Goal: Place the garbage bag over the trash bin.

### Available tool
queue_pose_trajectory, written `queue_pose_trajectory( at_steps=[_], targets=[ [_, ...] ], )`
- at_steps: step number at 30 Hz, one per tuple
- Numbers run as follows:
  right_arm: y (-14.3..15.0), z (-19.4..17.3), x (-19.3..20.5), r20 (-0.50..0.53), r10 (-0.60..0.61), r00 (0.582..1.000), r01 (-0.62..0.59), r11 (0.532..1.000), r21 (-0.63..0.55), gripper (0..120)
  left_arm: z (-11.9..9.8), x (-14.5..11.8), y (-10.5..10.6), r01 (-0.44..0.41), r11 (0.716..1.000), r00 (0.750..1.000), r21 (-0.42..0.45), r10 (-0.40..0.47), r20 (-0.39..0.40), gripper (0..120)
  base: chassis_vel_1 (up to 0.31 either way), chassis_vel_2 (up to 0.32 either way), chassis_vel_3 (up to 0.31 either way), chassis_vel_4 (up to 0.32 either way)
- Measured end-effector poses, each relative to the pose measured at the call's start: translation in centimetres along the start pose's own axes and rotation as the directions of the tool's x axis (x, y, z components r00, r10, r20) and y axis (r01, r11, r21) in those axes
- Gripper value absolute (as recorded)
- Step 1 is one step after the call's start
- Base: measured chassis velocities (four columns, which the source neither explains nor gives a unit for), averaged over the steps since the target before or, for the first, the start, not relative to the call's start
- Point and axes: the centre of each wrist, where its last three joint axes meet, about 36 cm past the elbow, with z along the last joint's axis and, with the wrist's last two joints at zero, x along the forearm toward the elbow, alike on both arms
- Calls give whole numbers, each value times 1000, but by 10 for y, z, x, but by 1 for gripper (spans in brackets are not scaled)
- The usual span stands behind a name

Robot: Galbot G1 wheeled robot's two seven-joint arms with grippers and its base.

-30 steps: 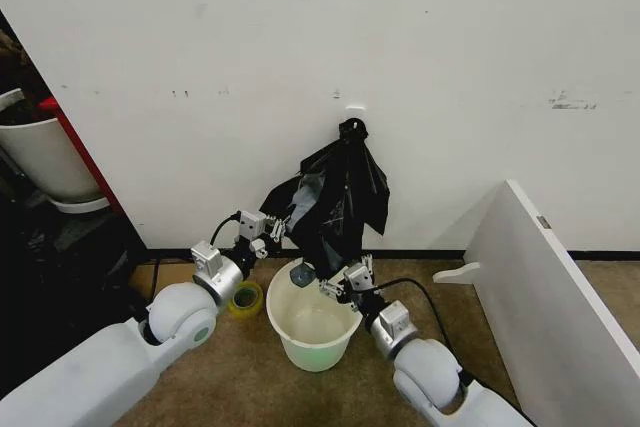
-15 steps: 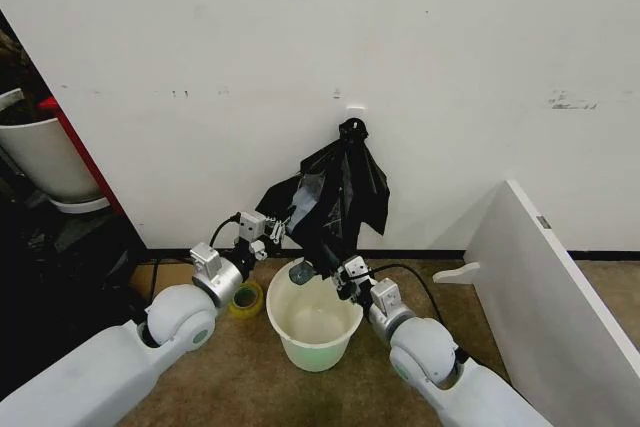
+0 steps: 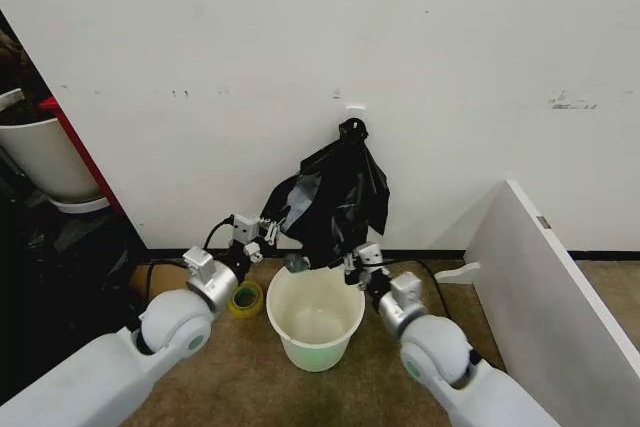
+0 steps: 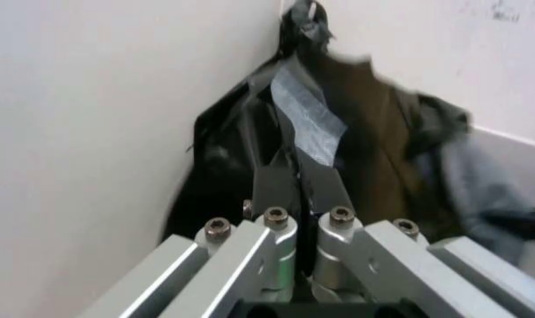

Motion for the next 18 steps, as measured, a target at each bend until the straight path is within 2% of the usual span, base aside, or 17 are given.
queue_pose_trajectory(
  at_steps=[2, 5, 8, 18],
  targets=[
    [5, -10, 32, 22, -19, 1000, 20, 999, -31, 0, -6, 7, -7, 4, 1000, 1000, 19, -4, 20, 0, 0, 0, 0, 0],
    [14, -16, 51, 45, -38, 998, 39, 999, -27, 0, -6, 16, -14, 0, 1000, 1000, 31, 0, 18, 0, 0, 0, 0, 0],
    [28, -18, 68, 87, -46, 995, 47, 999, -16, 0, -5, 31, -32, -23, 998, 1000, 65, 23, 8, 0, 0, 0, 0, 0],
    [51, -38, 78, 139, -38, 990, 57, 989, -136, 0, -19, 54, -65, -73, 990, 997, 119, 71, 22, 0, 0, 0, 0, 0]
  ],
)
